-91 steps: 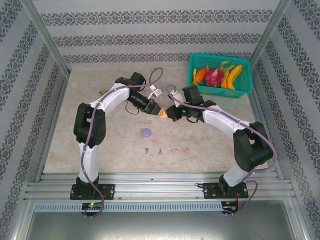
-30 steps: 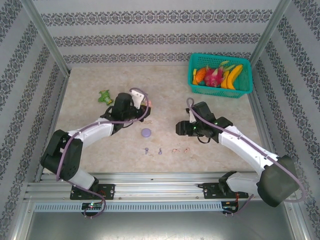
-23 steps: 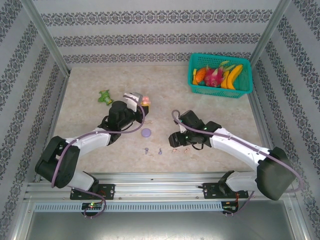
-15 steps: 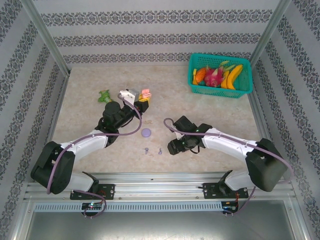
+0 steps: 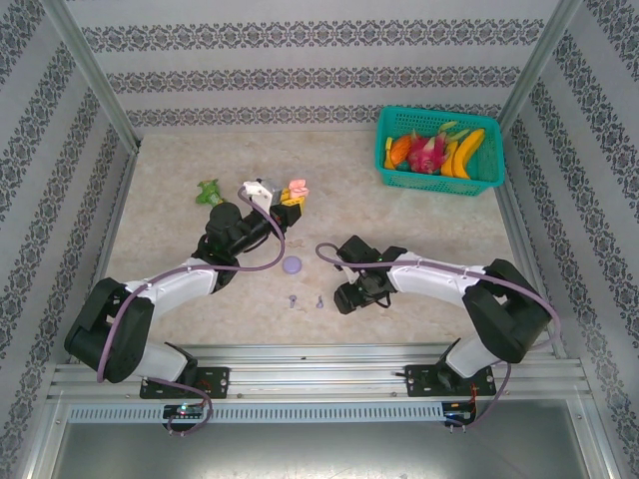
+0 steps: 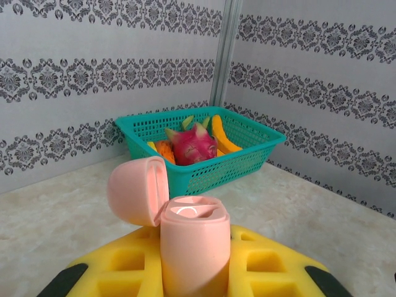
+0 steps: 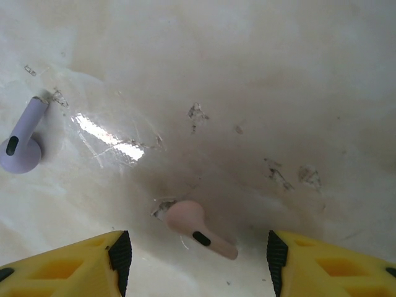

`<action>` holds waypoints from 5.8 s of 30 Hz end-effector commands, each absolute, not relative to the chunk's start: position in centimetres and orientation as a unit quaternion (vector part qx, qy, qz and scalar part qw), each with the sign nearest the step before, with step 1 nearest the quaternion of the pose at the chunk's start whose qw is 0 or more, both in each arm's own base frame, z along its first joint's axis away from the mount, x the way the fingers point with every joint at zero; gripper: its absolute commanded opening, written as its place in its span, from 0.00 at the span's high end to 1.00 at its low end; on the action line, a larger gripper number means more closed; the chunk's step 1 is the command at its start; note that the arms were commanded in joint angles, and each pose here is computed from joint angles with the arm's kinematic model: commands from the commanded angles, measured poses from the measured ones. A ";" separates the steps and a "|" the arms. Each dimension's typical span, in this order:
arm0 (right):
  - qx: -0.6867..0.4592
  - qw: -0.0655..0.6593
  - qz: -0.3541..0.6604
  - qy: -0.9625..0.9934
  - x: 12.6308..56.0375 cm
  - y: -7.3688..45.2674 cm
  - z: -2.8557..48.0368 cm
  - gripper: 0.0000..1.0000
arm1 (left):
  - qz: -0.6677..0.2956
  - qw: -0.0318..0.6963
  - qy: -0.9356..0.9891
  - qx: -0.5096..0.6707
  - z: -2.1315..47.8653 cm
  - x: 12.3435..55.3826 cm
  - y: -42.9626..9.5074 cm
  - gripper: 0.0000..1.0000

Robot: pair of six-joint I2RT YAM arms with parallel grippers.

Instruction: Insert the wireless bluetooth earbuds into the charging case

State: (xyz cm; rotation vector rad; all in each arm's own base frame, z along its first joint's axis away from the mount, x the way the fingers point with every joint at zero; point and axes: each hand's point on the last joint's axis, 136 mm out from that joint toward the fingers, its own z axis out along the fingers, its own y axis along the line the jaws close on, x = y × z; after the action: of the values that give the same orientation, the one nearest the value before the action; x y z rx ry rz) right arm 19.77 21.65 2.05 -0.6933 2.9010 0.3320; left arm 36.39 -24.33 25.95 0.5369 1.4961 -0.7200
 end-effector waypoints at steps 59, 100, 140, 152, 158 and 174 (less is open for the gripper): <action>0.140 0.157 0.061 0.976 22.5 19.7 6.6 0.51 | -0.337 0.672 0.626 0.207 27.7 36.8 -23.7 1.00; 0.240 0.093 0.004 0.966 21.1 21.3 1.3 0.65 | -0.316 0.704 0.610 0.181 26.4 36.4 -20.2 1.00; 0.150 0.119 -0.003 0.982 22.4 20.5 1.0 0.90 | -0.349 0.679 0.609 0.215 26.5 34.7 -21.3 1.00; 0.021 0.148 0.025 0.988 23.0 21.0 2.1 0.91 | -0.355 0.666 0.619 0.216 25.9 34.4 -21.4 1.00; -0.016 0.105 -0.006 0.994 22.5 21.1 1.5 0.91 | -0.357 0.663 0.623 0.212 25.9 34.4 -21.4 1.00; -0.006 0.074 -0.025 0.997 22.4 21.8 0.6 0.76 | -0.356 0.667 0.620 0.209 25.8 34.3 -21.2 1.00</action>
State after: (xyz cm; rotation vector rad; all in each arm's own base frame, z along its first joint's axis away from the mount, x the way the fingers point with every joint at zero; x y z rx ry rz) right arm 23.13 22.69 1.16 -0.0296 2.9451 -0.0003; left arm 34.66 -21.68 24.70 0.4798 1.4396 -0.7959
